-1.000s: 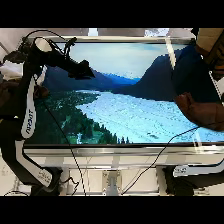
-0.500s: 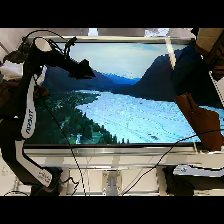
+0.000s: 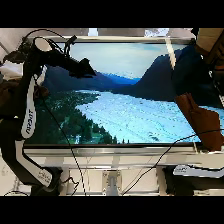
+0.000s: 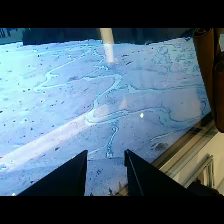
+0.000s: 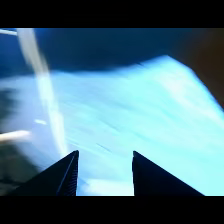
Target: Fold the shirts.
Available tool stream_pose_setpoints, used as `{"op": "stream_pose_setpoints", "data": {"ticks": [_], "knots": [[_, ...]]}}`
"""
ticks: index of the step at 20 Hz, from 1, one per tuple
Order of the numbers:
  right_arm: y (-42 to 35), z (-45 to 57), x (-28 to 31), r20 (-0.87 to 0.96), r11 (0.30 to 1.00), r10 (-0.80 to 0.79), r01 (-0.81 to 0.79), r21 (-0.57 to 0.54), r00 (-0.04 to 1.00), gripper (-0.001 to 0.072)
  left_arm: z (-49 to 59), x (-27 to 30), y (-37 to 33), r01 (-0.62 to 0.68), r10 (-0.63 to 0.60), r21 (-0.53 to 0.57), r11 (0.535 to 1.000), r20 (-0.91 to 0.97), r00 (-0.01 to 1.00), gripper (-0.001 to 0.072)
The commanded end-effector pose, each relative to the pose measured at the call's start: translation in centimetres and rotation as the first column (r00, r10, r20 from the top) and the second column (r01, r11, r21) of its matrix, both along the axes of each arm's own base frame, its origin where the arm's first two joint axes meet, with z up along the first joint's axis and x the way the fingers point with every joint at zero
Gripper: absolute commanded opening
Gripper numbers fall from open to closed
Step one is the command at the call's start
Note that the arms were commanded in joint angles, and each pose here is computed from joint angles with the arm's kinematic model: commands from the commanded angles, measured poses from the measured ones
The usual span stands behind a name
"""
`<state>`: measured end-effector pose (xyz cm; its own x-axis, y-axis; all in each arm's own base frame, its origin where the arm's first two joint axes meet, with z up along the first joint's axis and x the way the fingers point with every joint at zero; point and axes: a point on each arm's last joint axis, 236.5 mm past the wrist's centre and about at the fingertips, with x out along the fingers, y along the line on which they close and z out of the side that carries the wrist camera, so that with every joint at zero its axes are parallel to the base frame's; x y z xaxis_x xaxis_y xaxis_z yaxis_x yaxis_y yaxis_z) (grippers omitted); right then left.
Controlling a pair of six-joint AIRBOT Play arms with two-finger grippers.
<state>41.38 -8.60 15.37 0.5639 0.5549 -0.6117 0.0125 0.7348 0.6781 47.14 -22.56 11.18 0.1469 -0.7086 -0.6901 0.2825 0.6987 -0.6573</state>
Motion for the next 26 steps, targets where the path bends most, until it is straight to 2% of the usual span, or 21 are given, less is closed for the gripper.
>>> {"op": "stream_pose_setpoints", "data": {"ticks": [1,3,6,11,13,15,17,19,26], "knots": [[7.5,7.0,4.4,0.346,0.981,0.111,-0.158,0.110,0.932,0.0379,0.0,-0.4,-0.1,0.009,-0.009,-0.004,1.000,-0.013,1.000,0.0296],[10.6,0.7,3.7,0.164,0.960,0.271,-0.253,-0.122,0.948,0.0378,-0.2,-1.2,0.0,0.035,-0.035,0.005,0.999,-0.039,0.999,0.0296],[14.7,-7.1,2.1,-0.066,0.816,0.440,-0.429,-0.387,0.896,0.0379,-0.4,-2.2,0.1,0.054,-0.053,0.011,0.999,-0.078,0.996,0.0296],[22.0,-12.7,2.0,-0.116,0.598,0.589,-0.528,-0.603,0.800,0.0379,-0.8,-4.4,0.4,0.108,-0.102,0.026,0.994,-0.161,0.982,0.0296],[23.7,-12.5,2.8,-0.090,0.520,0.631,-0.506,-0.688,0.770,0.0379,-0.9,-5.1,0.6,0.128,-0.120,0.032,0.991,-0.181,0.976,0.0296],[25.1,-11.9,3.9,-0.047,0.475,0.658,-0.463,-0.748,0.751,0.0379,-0.9,-5.4,0.6,0.139,-0.131,0.033,0.990,-0.186,0.974,0.0294],[26.3,-10.9,5.1,0.024,0.480,0.667,-0.405,-0.778,0.745,0.0379,-0.9,-5.4,0.7,0.145,-0.137,0.033,0.989,-0.184,0.973,0.0294],[27.4,-9.7,6.3,0.105,0.524,0.656,-0.351,-0.776,0.747,0.0379,-0.9,-5.3,0.6,0.162,-0.154,0.033,0.986,-0.163,0.974,0.0294],[29.6,-7.3,7.8,0.260,0.663,0.591,-0.276,-0.695,0.764,0.0379,-0.7,-4.2,0.3,0.128,-0.124,0.025,0.991,-0.128,0.984,0.0295]]}}
